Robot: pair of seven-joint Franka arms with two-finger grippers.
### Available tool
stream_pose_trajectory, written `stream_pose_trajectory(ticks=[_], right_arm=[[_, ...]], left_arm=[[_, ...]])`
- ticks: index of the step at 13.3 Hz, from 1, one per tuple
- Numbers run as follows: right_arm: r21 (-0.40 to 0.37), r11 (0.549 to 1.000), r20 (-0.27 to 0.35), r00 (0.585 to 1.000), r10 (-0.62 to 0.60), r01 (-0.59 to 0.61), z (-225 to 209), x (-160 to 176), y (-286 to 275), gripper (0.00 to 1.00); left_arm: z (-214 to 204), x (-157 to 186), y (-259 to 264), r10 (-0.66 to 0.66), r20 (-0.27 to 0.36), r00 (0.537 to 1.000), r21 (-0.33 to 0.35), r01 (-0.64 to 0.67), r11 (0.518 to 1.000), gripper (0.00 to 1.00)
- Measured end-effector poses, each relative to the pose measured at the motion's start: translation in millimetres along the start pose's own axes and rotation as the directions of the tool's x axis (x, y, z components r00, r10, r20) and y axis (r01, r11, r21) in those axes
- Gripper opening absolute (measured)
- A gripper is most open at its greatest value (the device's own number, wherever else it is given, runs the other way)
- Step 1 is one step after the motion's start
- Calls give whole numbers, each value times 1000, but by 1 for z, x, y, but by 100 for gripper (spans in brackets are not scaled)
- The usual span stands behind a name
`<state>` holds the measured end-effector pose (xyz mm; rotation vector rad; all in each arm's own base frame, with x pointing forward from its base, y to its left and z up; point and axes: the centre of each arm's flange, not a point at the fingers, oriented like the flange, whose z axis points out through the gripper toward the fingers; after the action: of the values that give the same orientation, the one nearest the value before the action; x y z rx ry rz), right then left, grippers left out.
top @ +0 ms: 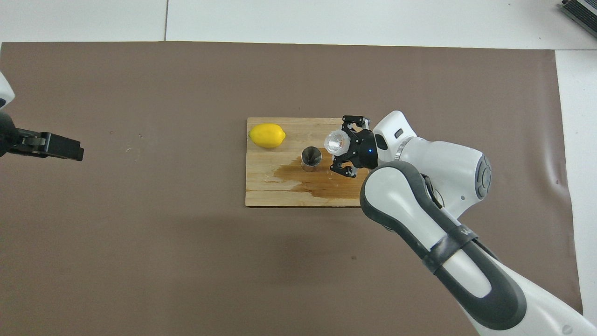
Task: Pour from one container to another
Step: 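Tilt the white cup over the metal cup with the right gripper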
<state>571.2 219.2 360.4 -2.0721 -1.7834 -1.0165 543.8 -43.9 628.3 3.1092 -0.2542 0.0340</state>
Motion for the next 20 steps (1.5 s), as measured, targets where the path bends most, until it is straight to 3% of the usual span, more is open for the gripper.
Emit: stream_pose_trajectory(ticks=[20], right_arm=[[-21,951,120,945,-304,309,5,33,-13,22]], left_arm=[[0,0,0,0,0,1000,0,0,1000,100]])
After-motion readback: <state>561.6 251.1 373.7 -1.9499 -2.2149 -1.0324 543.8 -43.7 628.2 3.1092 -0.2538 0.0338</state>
